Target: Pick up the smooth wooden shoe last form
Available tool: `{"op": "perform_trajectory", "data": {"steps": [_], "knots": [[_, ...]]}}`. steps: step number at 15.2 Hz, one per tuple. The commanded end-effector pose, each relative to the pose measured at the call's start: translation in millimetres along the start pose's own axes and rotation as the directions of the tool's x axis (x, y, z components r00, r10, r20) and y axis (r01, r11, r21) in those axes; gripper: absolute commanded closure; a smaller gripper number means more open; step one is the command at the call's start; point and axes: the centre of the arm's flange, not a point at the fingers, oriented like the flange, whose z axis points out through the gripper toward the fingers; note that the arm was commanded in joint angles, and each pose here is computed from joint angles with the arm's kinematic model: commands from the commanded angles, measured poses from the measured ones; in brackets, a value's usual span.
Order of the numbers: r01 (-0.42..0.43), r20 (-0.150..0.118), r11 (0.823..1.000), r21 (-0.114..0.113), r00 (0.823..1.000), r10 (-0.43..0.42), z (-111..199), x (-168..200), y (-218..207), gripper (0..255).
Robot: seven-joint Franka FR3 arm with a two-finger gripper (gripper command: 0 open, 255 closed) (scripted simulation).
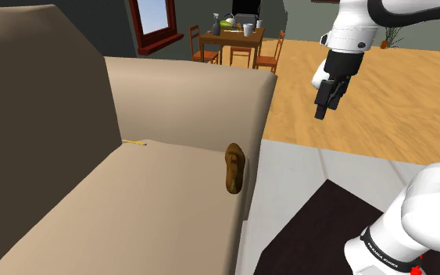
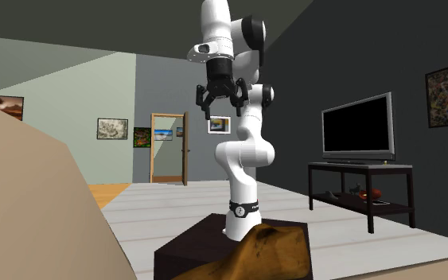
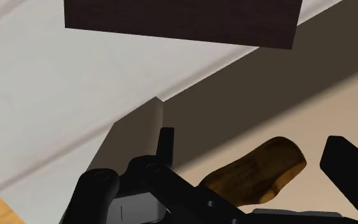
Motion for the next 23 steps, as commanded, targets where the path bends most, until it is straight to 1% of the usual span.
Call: {"op": "perform_trajectory", "data": {"steps": [1, 3, 6, 9, 12, 14, 17, 20, 23], "knots": [[0.000, 0.000, 1.000, 0.000, 1.000, 0.000, 0, 0, 0, 0], [-0.067, -0.012, 0.998, -0.009, 0.998, 0.067, 17, 11, -17, 0], [-0.168, -0.032, 0.986, -0.021, 0.985, 0.167, 42, 29, -42, 0], [-0.267, -0.053, 0.963, -0.030, 0.963, 0.265, 68, 51, -64, 0], [-0.364, -0.074, 0.931, -0.038, 0.930, 0.360, 93, 74, -83, 0], [-0.426, -0.089, 0.904, -0.042, 0.903, 0.421, 110, 92, -95, 0], [-0.516, -0.111, 0.856, -0.045, 0.854, 0.509, 135, 119, -109, 0], [-0.600, -0.134, 0.798, -0.047, 0.796, 0.590, 159, 149, -121, 0], [-0.678, -0.157, 0.733, -0.046, 0.730, 0.666, 183, 179, -128, 0]]}}
